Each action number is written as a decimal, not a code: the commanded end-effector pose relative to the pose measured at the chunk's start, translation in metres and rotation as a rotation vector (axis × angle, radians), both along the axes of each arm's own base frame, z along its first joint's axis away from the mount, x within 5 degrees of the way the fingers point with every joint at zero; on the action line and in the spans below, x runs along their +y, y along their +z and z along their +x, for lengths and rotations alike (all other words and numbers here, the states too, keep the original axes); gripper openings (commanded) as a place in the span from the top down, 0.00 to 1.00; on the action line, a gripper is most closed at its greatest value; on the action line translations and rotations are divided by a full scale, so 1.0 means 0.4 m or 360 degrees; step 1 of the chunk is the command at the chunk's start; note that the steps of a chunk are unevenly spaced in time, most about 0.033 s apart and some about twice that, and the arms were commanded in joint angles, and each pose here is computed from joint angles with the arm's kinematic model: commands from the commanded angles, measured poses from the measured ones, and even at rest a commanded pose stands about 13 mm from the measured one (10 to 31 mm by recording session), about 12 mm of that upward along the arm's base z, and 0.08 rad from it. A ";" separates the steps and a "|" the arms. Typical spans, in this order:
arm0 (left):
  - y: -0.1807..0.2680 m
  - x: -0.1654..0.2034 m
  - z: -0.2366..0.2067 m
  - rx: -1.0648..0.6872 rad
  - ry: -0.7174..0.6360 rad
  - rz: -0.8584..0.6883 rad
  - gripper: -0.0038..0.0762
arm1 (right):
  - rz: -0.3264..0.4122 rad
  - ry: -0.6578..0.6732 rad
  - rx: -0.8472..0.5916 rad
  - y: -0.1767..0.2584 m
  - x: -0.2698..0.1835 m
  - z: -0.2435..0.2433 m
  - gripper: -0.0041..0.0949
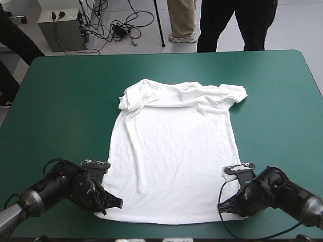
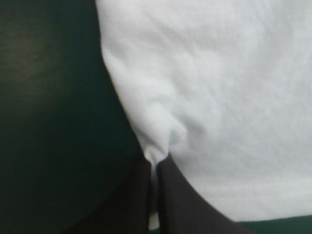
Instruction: Fold the cloth
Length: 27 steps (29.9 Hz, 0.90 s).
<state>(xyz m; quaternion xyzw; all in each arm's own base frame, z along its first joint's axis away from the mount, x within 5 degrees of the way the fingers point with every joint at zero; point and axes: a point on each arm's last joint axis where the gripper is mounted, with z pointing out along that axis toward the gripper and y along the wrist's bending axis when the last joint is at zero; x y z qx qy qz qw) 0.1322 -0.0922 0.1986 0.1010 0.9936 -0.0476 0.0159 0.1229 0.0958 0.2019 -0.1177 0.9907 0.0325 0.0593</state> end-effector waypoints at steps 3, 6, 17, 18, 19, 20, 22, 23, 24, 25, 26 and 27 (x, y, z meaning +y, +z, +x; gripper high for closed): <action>0.033 -0.043 0.061 -0.0315 -0.0104 -0.0183 0.96 | 0.0011 0.0095 -0.0232 0.037 0.027 0.058 0.98; 0.088 -0.060 0.085 -0.0391 -0.0169 -0.0219 0.96 | 0.0013 0.0120 -0.0382 0.118 0.035 0.086 0.98; 0.464 -0.116 0.175 -0.1074 -0.0447 -0.0446 0.96 | 0.0056 0.0077 -0.1098 0.531 0.017 0.141 0.98; 0.506 -0.116 0.177 -0.1158 -0.0455 -0.0478 0.96 | 0.0065 0.0064 -0.1170 0.567 0.011 0.140 0.98; 0.541 -0.116 0.177 -0.1236 -0.0458 -0.0503 0.96 | 0.0079 0.0042 -0.1262 0.610 0.002 0.137 0.98; 0.581 -0.112 0.177 -0.1328 -0.0457 -0.0514 0.96 | 0.0095 0.0017 -0.1341 0.651 -0.006 0.134 0.98; 0.661 -0.100 0.171 -0.1506 -0.0453 -0.0526 0.96 | 0.0145 -0.0027 -0.1503 0.733 -0.025 0.120 0.98; 0.692 -0.094 0.167 -0.1578 -0.0450 -0.0523 0.96 | 0.0169 -0.0055 -0.1589 0.772 -0.037 0.111 0.98; 0.730 -0.086 0.160 -0.1669 -0.0446 -0.0526 0.96 | 0.0178 -0.0070 -0.1654 0.802 -0.045 0.105 0.98; 0.766 -0.077 0.153 -0.1763 -0.0438 -0.0526 0.96 | 0.0180 -0.0093 -0.1757 0.844 -0.061 0.094 0.98; 0.801 -0.068 0.145 -0.1849 -0.0428 -0.0536 0.96 | 0.0174 -0.0109 -0.1827 0.871 -0.072 0.087 0.98; 0.834 -0.058 0.135 -0.1935 -0.0418 -0.0535 0.96 | 0.0166 -0.0127 -0.1891 0.895 -0.081 0.083 0.98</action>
